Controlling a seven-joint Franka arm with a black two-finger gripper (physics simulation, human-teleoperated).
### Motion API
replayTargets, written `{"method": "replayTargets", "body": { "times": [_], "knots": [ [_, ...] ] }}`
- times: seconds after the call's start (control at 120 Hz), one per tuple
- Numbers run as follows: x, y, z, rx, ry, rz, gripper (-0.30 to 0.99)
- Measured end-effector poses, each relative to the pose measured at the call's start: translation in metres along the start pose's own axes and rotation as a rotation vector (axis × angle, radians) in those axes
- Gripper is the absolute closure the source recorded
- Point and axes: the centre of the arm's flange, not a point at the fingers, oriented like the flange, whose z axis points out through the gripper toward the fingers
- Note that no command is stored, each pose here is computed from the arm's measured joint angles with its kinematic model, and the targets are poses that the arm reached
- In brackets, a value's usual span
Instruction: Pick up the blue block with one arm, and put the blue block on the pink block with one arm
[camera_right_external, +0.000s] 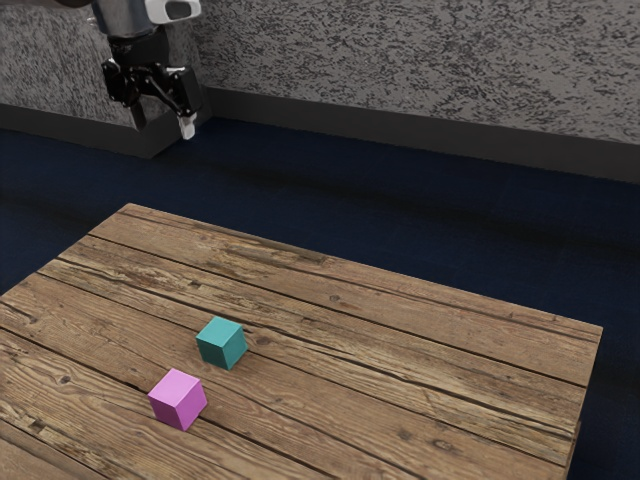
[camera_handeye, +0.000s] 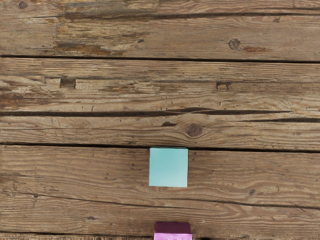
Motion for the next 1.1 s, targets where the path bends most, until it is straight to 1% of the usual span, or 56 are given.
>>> {"method": "replayTargets", "body": {
  "times": [0.217,0.25,0.275,0.308,0.333,0.367,0.417,0.542,0.642,0.708,0.817,0.883,0.908,0.958,1.008,1.1],
  "knots": [
    [-0.003,-0.021,0.002,0.000,-0.020,-0.042,0.00],
    [-0.005,-0.024,-0.012,0.000,0.002,-0.048,0.00],
    [-0.008,-0.026,-0.032,0.001,0.036,-0.052,0.00],
    [-0.016,-0.028,-0.070,0.001,0.105,-0.057,0.00],
    [-0.023,-0.029,-0.091,0.002,0.141,-0.059,0.00],
    [-0.029,-0.029,-0.106,0.000,0.161,-0.060,0.00],
    [-0.033,-0.027,-0.113,-0.003,0.162,-0.058,0.00],
    [-0.035,-0.011,-0.113,-0.011,0.136,-0.026,0.00],
    [-0.026,0.013,-0.097,-0.017,0.093,0.019,0.00],
    [-0.024,0.027,-0.092,-0.018,0.077,0.045,0.00],
    [-0.021,0.034,-0.083,-0.018,0.054,0.057,0.00],
    [-0.021,0.032,-0.049,-0.014,-0.011,0.054,0.00],
    [-0.025,0.032,-0.030,-0.009,-0.041,0.052,0.00],
    [-0.034,0.031,0.002,-0.001,-0.080,0.049,0.00],
    [-0.044,0.039,0.028,0.006,-0.102,0.060,0.00],
    [-0.052,0.077,0.081,0.014,-0.131,0.131,0.00]
  ]
}}
